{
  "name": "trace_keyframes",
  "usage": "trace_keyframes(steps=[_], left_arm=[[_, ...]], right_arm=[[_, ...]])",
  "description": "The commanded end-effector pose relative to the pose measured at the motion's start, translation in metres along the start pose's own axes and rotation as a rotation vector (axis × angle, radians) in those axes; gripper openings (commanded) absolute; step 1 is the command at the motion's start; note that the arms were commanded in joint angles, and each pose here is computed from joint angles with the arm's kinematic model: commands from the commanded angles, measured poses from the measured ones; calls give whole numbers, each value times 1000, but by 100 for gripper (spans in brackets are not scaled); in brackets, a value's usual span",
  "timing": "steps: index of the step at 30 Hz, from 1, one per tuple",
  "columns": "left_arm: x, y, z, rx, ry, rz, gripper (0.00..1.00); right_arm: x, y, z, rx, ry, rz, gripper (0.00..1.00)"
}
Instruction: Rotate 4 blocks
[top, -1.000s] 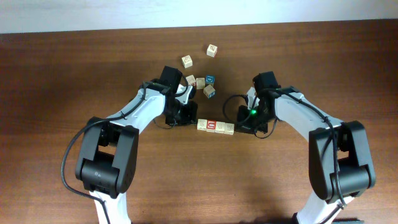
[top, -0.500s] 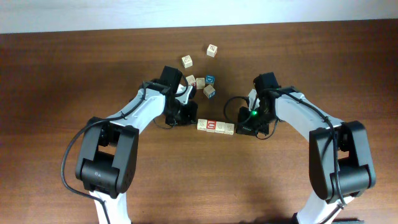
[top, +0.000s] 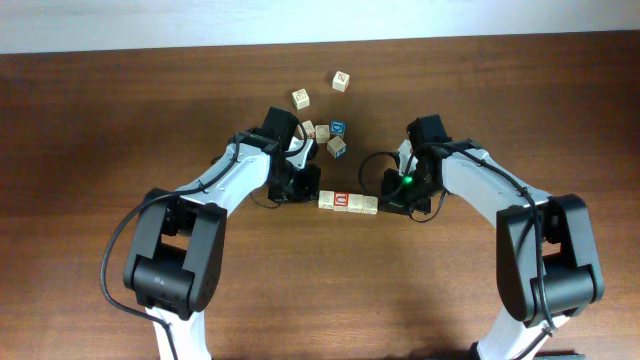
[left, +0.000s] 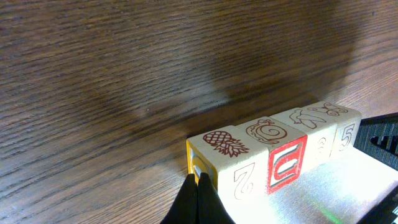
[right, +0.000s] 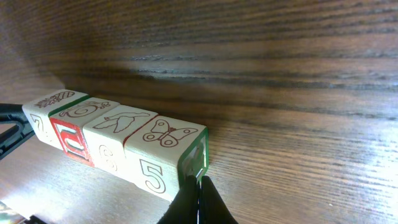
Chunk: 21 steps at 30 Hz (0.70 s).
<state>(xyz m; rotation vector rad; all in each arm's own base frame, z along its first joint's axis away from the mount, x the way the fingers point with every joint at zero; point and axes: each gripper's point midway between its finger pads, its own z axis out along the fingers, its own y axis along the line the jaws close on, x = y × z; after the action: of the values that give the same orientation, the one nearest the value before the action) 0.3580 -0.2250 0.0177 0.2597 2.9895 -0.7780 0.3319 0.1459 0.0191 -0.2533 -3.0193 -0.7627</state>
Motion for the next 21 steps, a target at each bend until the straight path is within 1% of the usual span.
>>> trace_keyframes(steps=[1,6,15,21], left_arm=[[-3,-12,-2,34,-4,36,0],[-3,-12,-2,34,-4,36,0],[-3,-12,-2,34,-4,36,0],[-3,-12,-2,34,-5,36,0]], right_arm=[[6,10,6,-45,26,-37,4],[5,24,0,-54,-6,-105,5],[2,33,-9,-66,-30,-127,4],[2,47,-25,-87,-73,-163,4]])
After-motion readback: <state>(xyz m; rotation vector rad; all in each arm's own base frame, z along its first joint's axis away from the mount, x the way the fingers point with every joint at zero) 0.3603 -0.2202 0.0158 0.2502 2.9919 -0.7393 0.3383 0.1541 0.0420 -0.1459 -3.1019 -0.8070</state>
